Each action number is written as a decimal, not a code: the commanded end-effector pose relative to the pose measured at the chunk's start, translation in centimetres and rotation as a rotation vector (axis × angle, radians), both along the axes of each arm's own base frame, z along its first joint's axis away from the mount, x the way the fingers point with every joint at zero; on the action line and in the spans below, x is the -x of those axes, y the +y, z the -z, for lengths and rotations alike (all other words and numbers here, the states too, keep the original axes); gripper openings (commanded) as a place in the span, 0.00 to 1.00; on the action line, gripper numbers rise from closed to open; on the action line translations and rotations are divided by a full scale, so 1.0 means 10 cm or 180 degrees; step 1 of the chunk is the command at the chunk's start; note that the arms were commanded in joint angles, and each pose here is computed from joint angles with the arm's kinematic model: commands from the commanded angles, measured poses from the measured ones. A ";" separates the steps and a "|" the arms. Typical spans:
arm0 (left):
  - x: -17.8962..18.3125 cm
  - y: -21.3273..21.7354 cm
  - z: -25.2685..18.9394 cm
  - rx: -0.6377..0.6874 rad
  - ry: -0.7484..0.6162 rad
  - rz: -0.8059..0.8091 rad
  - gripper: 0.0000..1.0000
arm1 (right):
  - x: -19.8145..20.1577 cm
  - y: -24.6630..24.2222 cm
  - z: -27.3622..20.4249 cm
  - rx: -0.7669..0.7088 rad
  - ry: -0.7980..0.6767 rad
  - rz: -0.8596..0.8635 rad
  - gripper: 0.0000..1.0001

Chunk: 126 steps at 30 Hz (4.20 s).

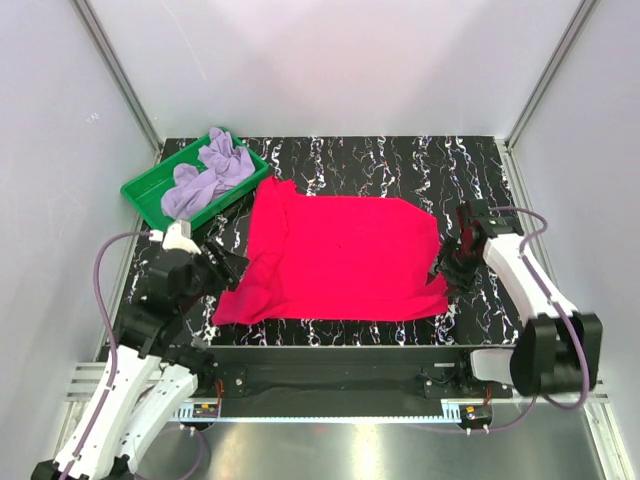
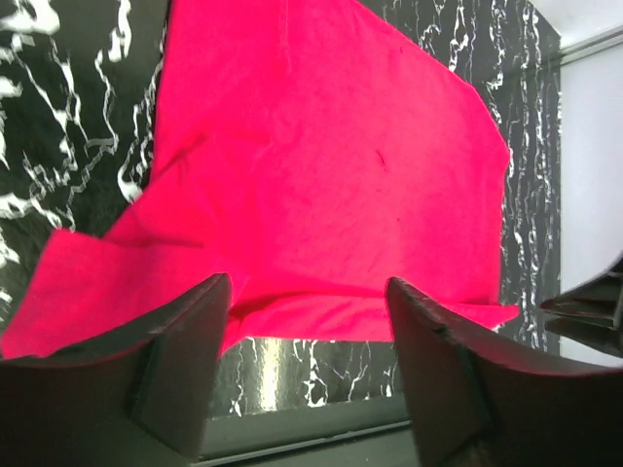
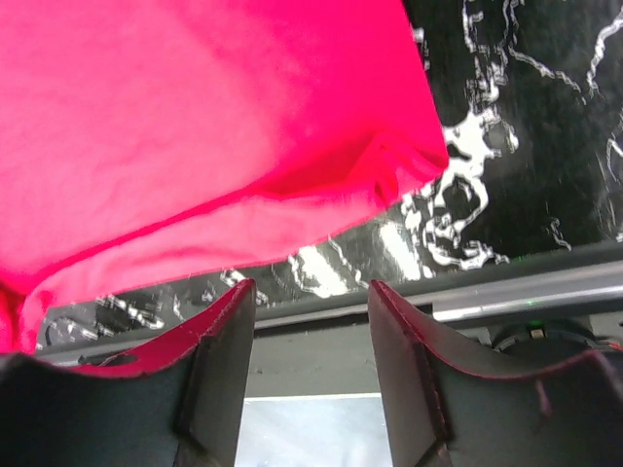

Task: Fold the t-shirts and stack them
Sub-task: Flatten the tshirt out

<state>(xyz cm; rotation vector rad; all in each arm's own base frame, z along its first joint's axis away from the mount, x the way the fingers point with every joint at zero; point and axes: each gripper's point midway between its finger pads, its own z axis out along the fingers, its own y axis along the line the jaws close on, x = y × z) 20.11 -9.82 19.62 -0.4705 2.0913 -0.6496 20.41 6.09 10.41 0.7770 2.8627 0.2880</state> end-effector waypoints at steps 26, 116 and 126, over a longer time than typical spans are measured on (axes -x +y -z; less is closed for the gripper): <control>-0.37 0.04 -0.18 -0.0711 0.0552 0.0089 0.65 | -0.09 -0.17 0.35 0.0277 0.0272 0.1668 0.58; -0.19 0.60 1.91 -0.0557 0.2854 -0.1538 0.36 | -0.02 -0.47 0.61 0.0611 0.0267 0.1245 0.00; -0.12 0.76 1.73 -0.0850 0.2733 -0.1622 0.65 | -0.02 -0.45 0.62 0.0570 0.0264 0.1244 0.00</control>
